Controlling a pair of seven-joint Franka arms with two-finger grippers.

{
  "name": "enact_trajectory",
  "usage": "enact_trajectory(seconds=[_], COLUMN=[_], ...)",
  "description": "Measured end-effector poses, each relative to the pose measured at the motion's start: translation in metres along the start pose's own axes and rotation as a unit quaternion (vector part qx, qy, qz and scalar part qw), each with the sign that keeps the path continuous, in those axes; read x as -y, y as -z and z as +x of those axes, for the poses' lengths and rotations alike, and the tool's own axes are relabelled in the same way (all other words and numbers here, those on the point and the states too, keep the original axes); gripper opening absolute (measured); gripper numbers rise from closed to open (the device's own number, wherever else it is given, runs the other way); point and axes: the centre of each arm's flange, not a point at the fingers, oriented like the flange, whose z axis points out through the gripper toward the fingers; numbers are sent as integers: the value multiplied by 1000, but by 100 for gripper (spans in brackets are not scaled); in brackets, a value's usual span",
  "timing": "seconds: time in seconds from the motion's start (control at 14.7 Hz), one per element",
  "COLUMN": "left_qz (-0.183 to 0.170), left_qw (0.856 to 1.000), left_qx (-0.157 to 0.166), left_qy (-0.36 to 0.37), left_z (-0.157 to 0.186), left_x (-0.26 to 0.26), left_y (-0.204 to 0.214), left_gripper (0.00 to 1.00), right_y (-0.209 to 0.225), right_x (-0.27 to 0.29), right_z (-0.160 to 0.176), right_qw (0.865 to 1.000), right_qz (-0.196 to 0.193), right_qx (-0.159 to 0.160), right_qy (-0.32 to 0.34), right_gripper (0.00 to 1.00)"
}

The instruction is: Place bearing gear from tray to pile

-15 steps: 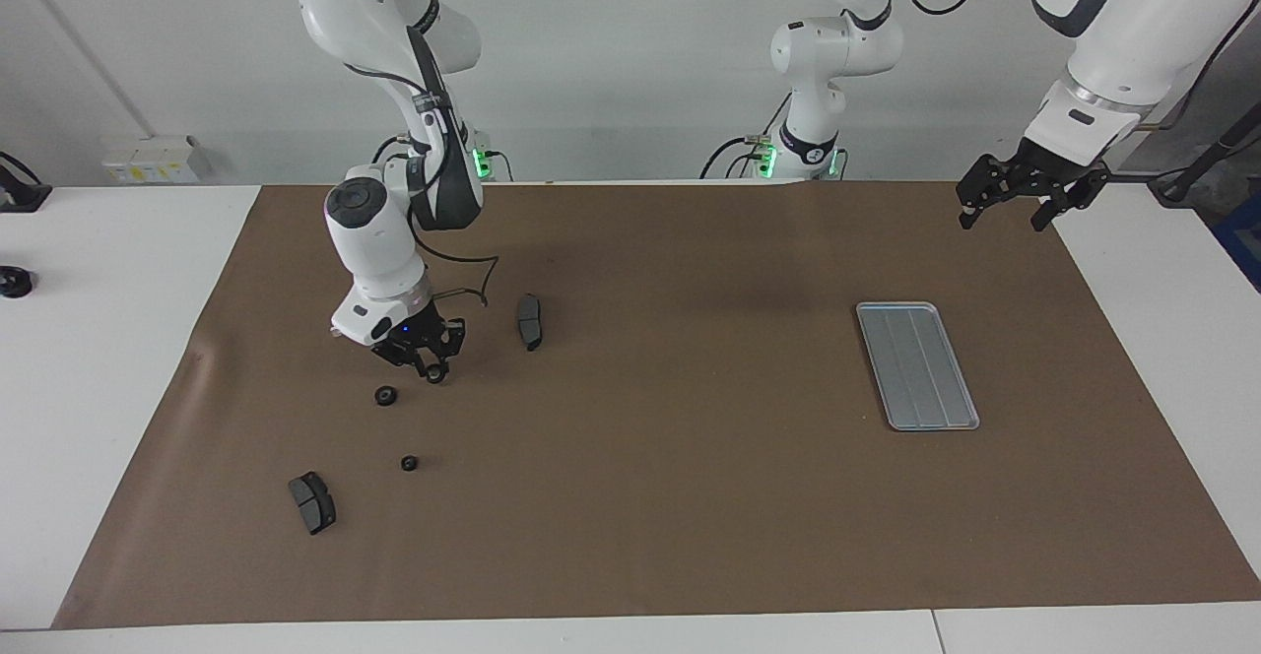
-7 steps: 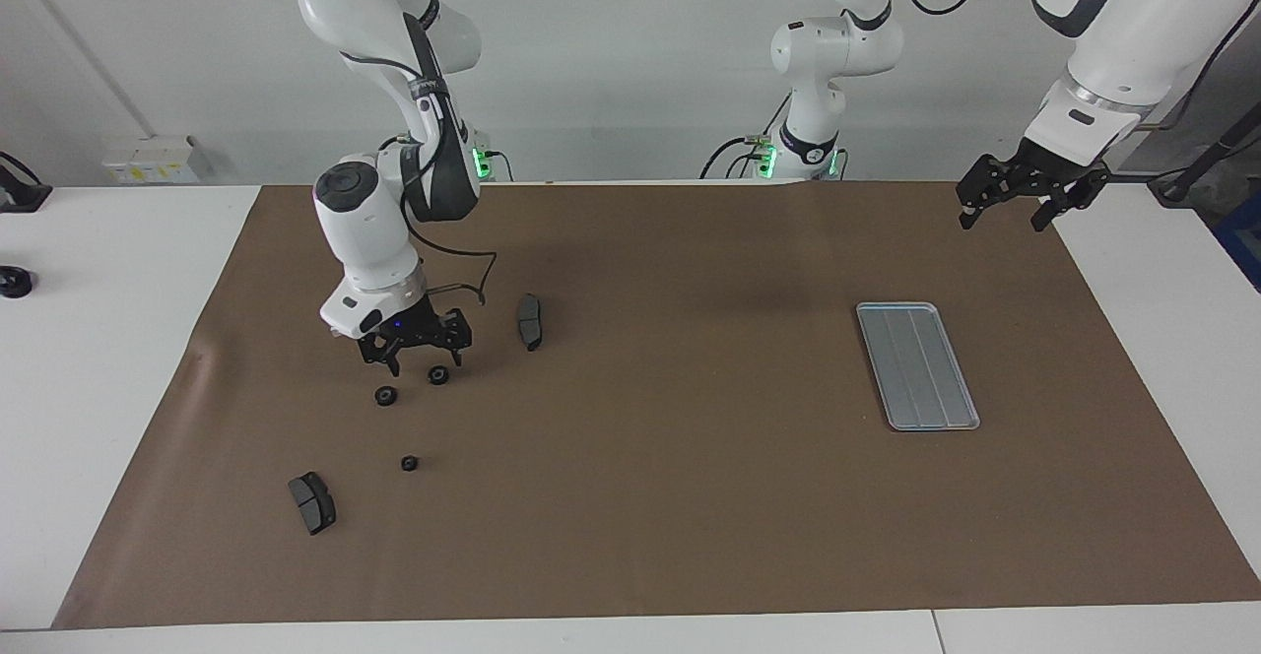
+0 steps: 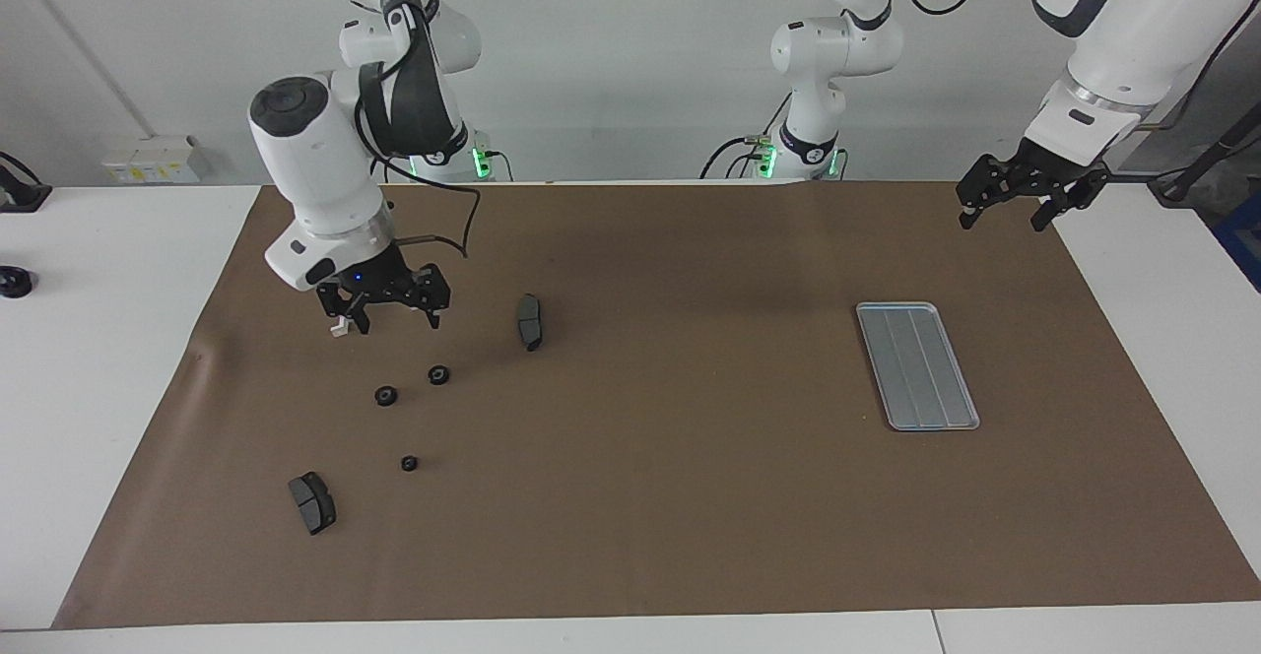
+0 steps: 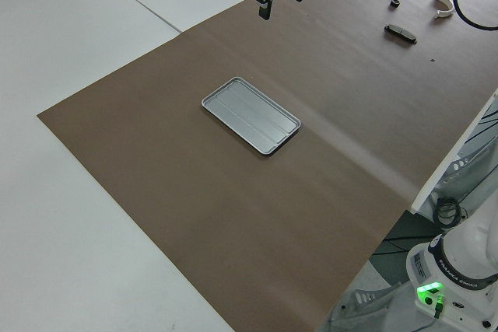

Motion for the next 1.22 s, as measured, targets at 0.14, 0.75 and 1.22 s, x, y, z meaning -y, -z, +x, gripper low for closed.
enact_trajectory(seconds=[0.14, 0.75, 1.22], left_qz=[0, 0, 0], left_qw=[1000, 1000, 1000], left_qx=[0, 0, 0], left_qy=[0, 0, 0], left_z=[0, 0, 0], left_x=[0, 0, 0], left_y=[0, 0, 0], left_gripper=[100, 100, 100], right_y=[34, 123, 119], right_x=[-8, -52, -64], right_z=[-9, -33, -34], right_qw=[1000, 997, 996], right_qz=[-2, -7, -6], right_qx=[7, 38, 46], right_qy=[-19, -63, -73], right_gripper=[100, 100, 100])
